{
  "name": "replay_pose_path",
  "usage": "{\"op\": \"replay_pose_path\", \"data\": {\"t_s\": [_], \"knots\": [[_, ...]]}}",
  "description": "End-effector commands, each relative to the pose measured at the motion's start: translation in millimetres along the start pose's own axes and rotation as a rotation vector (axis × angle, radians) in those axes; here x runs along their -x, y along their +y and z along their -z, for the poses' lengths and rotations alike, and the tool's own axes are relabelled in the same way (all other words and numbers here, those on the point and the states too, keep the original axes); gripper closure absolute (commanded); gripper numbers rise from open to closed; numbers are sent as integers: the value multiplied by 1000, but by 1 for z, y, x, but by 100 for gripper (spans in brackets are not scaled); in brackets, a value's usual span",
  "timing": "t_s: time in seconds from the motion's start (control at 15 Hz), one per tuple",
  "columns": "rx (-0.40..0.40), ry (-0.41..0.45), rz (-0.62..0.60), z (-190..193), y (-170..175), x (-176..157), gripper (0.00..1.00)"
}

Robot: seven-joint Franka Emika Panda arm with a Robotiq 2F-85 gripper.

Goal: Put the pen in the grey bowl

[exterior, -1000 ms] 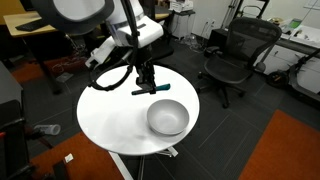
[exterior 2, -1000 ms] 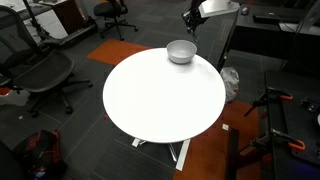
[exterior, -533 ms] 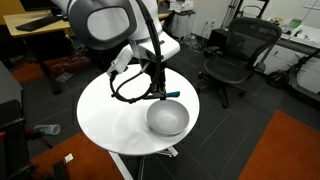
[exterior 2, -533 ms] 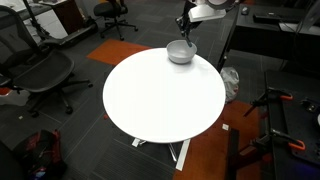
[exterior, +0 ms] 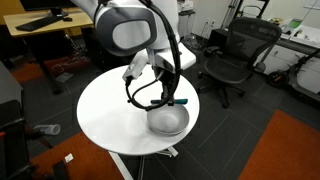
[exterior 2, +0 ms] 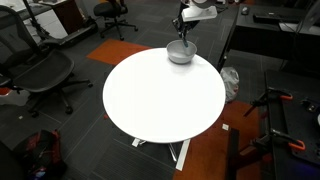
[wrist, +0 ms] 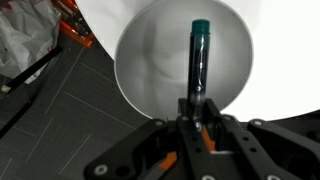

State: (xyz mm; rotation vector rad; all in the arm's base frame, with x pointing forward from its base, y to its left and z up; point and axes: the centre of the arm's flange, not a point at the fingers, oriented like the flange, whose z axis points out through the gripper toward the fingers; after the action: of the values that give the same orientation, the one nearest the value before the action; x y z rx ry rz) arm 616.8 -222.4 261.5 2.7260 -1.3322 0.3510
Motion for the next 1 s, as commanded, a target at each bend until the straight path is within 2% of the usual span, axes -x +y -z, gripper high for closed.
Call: {"op": "replay_pose_path", "data": {"t_s": [0.0, 0.07, 0.13, 0.27, 0.67, 0.73, 0.93], "knots": [[7, -49, 1, -13, -10, -16, 95], [9, -58, 0, -16, -11, -16, 90], [14, -66, -4, -18, -12, -16, 56], [19, -75, -7, -22, -14, -15, 50], [21, -81, -11, -21, -16, -18, 5], [19, -80, -13, -21, -16, -19, 0], [14, -88, -18, -20, -17, -20, 0]]}}
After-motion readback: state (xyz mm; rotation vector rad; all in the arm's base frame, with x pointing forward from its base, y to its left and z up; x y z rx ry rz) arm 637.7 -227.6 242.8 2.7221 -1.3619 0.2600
